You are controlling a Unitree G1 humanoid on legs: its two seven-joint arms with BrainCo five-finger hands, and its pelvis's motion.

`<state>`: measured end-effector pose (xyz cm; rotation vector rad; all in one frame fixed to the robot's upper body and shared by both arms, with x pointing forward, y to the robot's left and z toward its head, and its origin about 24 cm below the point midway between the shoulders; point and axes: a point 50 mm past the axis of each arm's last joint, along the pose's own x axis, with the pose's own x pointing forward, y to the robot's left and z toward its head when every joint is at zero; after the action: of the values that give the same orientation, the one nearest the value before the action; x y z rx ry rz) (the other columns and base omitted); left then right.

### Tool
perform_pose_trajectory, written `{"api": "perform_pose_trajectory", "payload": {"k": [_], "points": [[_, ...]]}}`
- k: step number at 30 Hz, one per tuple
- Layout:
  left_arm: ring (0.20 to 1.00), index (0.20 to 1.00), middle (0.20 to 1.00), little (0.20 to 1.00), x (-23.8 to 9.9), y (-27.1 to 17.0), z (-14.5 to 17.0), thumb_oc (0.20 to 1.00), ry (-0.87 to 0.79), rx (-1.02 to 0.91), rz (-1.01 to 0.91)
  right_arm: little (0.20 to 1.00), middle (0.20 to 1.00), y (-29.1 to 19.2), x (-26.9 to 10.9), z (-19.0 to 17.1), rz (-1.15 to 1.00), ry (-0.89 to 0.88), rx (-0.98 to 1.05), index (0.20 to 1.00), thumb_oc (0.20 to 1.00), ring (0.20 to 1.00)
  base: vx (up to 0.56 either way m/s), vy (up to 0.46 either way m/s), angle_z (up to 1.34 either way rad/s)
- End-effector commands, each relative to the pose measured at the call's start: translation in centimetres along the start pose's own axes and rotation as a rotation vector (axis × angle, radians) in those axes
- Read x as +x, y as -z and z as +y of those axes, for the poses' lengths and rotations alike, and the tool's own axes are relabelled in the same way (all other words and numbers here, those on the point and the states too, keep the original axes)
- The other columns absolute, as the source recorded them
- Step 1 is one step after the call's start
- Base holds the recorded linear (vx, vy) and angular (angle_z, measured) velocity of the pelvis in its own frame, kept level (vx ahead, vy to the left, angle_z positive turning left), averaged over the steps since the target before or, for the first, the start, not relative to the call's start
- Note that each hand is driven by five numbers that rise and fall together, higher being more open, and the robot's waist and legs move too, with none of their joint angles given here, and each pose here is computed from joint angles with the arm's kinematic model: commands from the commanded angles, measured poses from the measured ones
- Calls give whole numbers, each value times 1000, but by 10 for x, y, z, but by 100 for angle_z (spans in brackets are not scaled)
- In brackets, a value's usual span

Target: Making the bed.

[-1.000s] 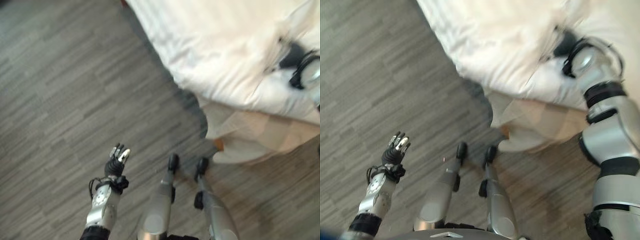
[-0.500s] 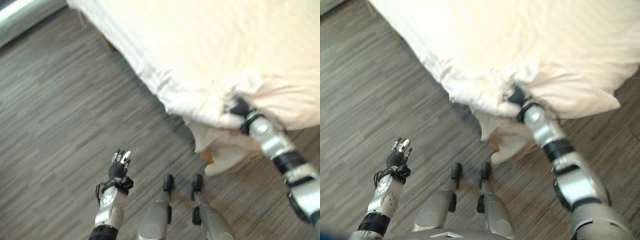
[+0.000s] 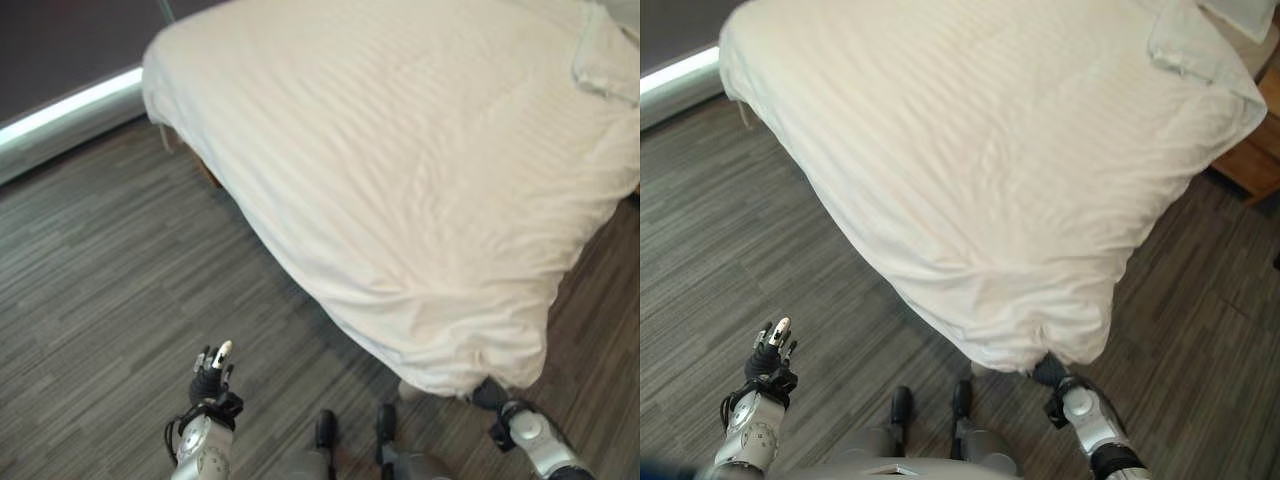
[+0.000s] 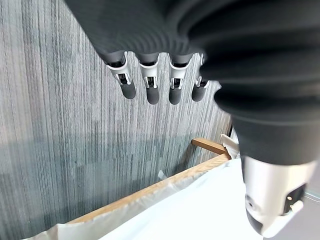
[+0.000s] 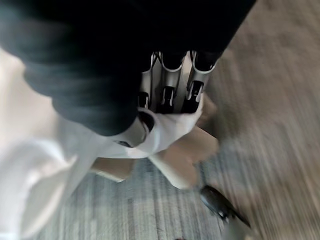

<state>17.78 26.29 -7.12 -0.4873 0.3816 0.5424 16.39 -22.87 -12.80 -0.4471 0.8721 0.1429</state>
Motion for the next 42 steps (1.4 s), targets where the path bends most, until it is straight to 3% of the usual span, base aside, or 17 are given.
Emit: {"api": "perform_pose_trajectory", "payload": {"k": [1,8,12,13,14,15,16,17,19,21,22,23,24,25,29,36,42], "points": [[1000,1000,1000,1000,13,-23,-16,1000,53,-4,-94,1000,1000,145,-69,1,637,-79,-91,1000,1000,1000,50,38,-3],[1000,1000,1000,1000,16,-21,-16,1000,79,29,-61,1000,1000,190,-114,-3,874,-15,247,1000,1000,1000,39,23,-6],[1000,1000,1000,1000,15,-28,-8,1000,72,65,-82,1000,1000,206,-154,-88,929,375,401,1000,1000,1000,12,-4,-34],[1000,1000,1000,1000,13,-26,-8,1000,61,66,-83,1000,1000,190,-152,-129,844,549,363,1000,1000,1000,-2,3,-39],[1000,1000,1000,1000,13,-26,-8,1000,61,66,-83,1000,1000,190,-153,-129,844,549,363,1000,1000,1000,-10,17,-29],[1000,1000,1000,1000,11,-29,-5,1000,25,50,-111,1000,1000,136,-120,-172,482,706,366,1000,1000,1000,0,0,0],[1000,1000,1000,1000,11,-30,-4,1000,9,32,-126,865,865,110,-111,-182,307,757,417,865,865,865,0,0,0],[1000,1000,1000,1000,10,-29,-3,1000,-5,12,-132,200,200,82,-102,-189,92,802,592,200,200,200,-23,4,-14],[1000,1000,1000,1000,11,-27,-3,1000,-14,-3,-125,200,200,64,-96,-191,-35,824,673,200,200,200,-20,-13,-39],[1000,1000,1000,1000,8,-19,-3,1000,-28,-54,-104,200,200,-5,-77,-173,-491,729,979,200,200,200,-30,-34,-28],[1000,1000,1000,1000,8,-19,-2,1000,-28,-52,-104,200,200,-5,-77,-172,-490,729,980,200,200,200,-18,-45,0],[1000,1000,1000,1000,7,-13,-5,1000,-14,-47,-82,200,200,-52,-68,-153,-687,561,1019,200,200,200,16,-30,4],[1000,1000,1000,1000,7,-13,-4,1000,-15,-46,-82,200,200,-52,-68,-152,-686,561,1019,200,200,200,-23,-59,4],[1000,1000,1000,1000,6,-13,-5,1000,-6,-45,-79,200,200,-77,-67,-142,-776,439,1000,200,200,200,-16,-37,1],[1000,1000,1000,1000,3,-9,-4,1000,21,-28,-62,200,200,-109,-62,-118,-839,265,973,200,200,200,-17,-39,4],[1000,1000,1000,1000,1,-5,-4,1000,40,-13,-47,200,200,-136,-48,-110,-826,177,928,200,200,200,-18,-49,9],[1000,1000,1000,1000,5,0,-21,1000,97,-4,-25,200,200,-152,-29,-125,-746,246,944,200,200,200,-58,-52,9]]}}
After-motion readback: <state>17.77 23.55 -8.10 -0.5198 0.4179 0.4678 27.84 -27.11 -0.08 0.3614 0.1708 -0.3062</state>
